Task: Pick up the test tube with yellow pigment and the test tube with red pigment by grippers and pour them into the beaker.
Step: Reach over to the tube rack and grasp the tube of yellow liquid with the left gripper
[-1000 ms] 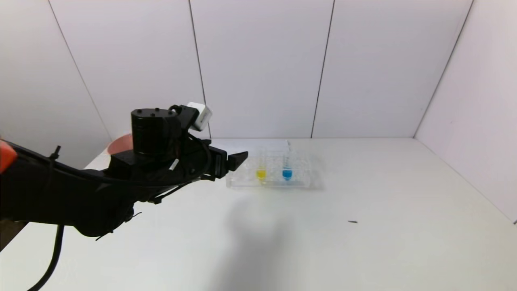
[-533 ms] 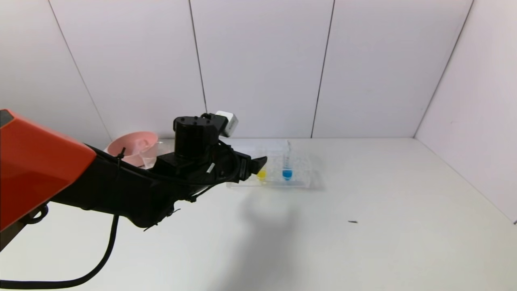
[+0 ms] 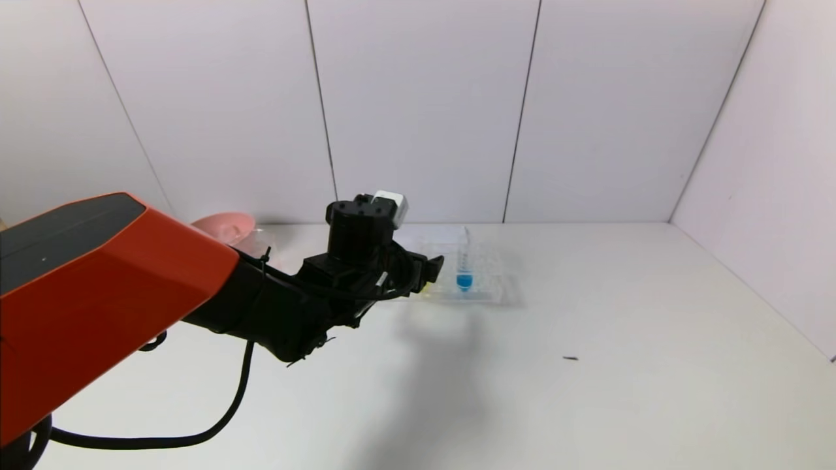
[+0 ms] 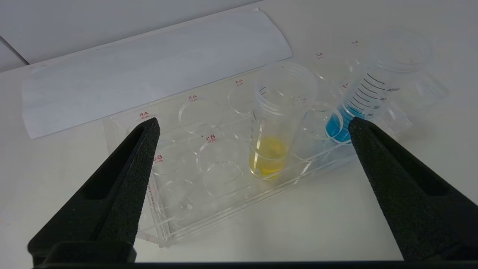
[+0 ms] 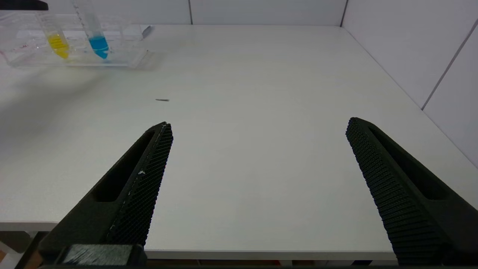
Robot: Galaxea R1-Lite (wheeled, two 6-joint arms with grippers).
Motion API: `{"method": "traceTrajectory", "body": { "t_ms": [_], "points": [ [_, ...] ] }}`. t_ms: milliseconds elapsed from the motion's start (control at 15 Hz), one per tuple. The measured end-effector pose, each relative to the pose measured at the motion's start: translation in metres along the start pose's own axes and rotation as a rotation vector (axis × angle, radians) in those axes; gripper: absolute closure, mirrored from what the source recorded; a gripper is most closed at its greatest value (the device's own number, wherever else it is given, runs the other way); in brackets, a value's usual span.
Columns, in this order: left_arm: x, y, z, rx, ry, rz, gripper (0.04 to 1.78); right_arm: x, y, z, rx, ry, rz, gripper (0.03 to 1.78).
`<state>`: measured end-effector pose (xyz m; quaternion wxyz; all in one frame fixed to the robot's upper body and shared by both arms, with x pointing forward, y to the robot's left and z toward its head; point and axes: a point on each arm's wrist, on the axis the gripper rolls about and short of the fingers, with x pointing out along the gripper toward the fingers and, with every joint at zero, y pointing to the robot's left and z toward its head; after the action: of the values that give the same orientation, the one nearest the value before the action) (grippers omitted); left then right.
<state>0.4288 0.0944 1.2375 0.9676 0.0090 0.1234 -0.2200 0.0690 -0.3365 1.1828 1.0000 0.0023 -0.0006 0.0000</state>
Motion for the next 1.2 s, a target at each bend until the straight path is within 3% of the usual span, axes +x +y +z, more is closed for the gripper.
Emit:
{"method": "traceTrajectory", "body": {
  "t_ms": [1200],
  "points": [
    [0.031, -0.013, -0.013, -0.009, -0.014, 0.082, 0.06, 0.0, 0.0, 0.0, 0.0, 0.0, 0.0, 0.11]
  ]
}}
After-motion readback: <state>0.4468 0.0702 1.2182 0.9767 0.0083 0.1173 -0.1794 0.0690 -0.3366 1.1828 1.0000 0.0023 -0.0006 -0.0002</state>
